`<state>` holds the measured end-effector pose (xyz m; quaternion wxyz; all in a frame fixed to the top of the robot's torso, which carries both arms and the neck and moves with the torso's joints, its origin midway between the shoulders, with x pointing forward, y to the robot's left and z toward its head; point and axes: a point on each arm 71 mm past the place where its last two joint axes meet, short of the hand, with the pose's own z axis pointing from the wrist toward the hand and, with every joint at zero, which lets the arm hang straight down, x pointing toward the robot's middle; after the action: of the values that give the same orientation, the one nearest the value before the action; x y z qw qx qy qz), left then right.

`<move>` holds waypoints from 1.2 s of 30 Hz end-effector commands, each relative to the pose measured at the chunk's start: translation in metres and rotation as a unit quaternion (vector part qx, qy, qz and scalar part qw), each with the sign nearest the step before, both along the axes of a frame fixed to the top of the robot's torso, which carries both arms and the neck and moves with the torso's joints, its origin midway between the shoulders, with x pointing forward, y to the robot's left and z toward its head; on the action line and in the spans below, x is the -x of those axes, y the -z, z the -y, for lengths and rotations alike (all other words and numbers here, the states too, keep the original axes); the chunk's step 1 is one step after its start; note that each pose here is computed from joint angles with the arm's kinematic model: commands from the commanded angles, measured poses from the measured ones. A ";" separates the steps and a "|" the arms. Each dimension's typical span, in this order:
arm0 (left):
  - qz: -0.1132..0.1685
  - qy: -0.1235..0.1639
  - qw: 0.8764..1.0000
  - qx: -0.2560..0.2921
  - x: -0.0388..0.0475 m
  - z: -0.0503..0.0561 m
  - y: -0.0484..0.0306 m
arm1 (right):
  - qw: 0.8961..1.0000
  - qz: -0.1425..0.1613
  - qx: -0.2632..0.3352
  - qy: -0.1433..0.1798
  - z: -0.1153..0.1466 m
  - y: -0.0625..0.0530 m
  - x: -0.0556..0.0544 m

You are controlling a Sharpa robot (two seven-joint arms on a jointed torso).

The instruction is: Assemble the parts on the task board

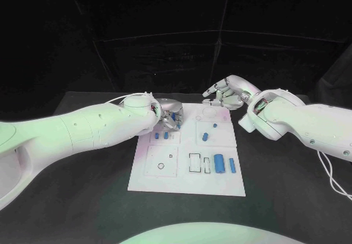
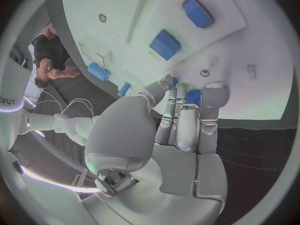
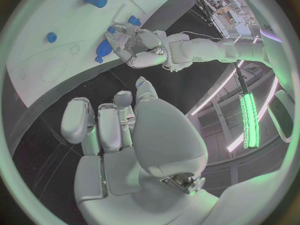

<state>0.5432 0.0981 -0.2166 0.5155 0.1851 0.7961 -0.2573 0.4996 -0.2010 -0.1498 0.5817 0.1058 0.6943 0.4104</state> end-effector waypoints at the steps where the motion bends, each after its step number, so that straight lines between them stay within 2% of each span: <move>1: -0.014 0.003 1.000 -0.014 0.0017 0.000 0.0065 | 1.000 0.003 -0.002 -0.006 -0.002 -0.001 0.000; 7: -0.005 0.004 1.000 -0.006 0.0007 0.002 0.0066 | 1.000 0.003 -0.002 -0.007 -0.003 -0.001 0.000; 14: 0.022 0.000 1.000 0.016 -0.0009 -0.002 0.0030 | 1.000 0.003 -0.002 -0.007 -0.003 -0.002 0.001; 22: 0.047 0.005 0.998 0.044 0.0029 -0.006 -0.0026 | 1.000 0.003 -0.003 -0.007 -0.002 -0.002 0.001; 30: 0.052 0.001 0.995 0.084 0.0085 -0.012 -0.0148 | 1.000 0.003 -0.002 -0.006 -0.001 -0.002 0.001; 33: 0.054 -0.007 0.993 0.102 0.0096 -0.022 -0.0238 | 1.000 0.003 -0.002 -0.006 0.000 -0.002 0.001; 36: 0.051 -0.017 0.992 0.112 0.0098 -0.032 -0.0283 | 1.000 0.003 -0.002 -0.005 0.000 -0.002 0.001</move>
<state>0.5335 0.1279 -0.1930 0.5704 0.1431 0.7471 -0.3099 0.4994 -0.2022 -0.1496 0.5822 0.1054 0.6938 0.4106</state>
